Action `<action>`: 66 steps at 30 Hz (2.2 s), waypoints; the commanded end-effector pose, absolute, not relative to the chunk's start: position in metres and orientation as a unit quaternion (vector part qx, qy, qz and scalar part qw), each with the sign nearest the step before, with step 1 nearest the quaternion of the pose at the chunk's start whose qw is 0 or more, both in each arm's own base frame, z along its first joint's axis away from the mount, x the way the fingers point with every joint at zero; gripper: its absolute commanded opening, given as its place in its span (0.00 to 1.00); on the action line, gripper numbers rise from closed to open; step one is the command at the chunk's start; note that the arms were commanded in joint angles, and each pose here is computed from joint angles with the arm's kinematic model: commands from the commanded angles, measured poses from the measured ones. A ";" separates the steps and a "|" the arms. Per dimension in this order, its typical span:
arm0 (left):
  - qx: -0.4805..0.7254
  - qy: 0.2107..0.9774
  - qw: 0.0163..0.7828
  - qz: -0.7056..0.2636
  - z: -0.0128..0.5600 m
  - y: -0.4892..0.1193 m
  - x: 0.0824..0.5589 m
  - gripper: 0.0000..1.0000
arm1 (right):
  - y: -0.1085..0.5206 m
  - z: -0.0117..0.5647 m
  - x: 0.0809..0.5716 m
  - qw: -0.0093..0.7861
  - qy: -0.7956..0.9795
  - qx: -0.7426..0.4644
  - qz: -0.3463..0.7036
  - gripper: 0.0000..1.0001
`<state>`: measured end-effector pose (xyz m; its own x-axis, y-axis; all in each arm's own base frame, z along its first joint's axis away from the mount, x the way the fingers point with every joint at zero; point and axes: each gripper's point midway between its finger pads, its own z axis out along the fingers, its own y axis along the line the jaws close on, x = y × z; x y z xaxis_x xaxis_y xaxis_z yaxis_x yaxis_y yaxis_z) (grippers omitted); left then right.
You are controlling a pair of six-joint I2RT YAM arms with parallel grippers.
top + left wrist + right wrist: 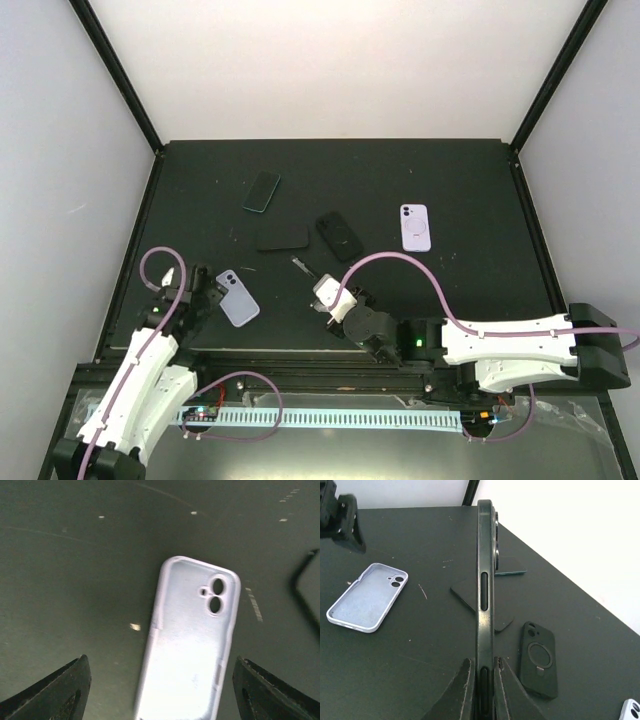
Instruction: Put the phone into the phone case
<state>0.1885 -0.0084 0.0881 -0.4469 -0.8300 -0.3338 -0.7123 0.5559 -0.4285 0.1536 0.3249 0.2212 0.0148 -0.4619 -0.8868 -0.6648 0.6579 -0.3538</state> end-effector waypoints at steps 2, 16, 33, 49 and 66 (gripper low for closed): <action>-0.455 0.853 0.251 -0.041 0.062 0.011 0.186 0.74 | 0.320 0.255 0.159 0.602 0.718 -0.327 0.127 0.01; -0.418 0.877 0.228 -0.066 0.032 -0.007 0.213 0.47 | 0.316 0.248 0.161 0.588 0.736 -0.308 0.131 0.01; -0.375 0.902 0.203 -0.064 0.015 -0.015 0.214 0.15 | 0.297 0.251 0.169 0.591 0.747 -0.277 0.129 0.01; -0.263 0.918 0.202 -0.219 0.036 -0.084 0.229 0.01 | 0.262 0.246 0.202 0.556 0.788 -0.190 0.181 0.01; -0.100 0.934 0.231 -0.252 0.072 -0.178 0.238 0.02 | 0.242 0.225 0.206 0.518 0.808 -0.065 0.275 0.01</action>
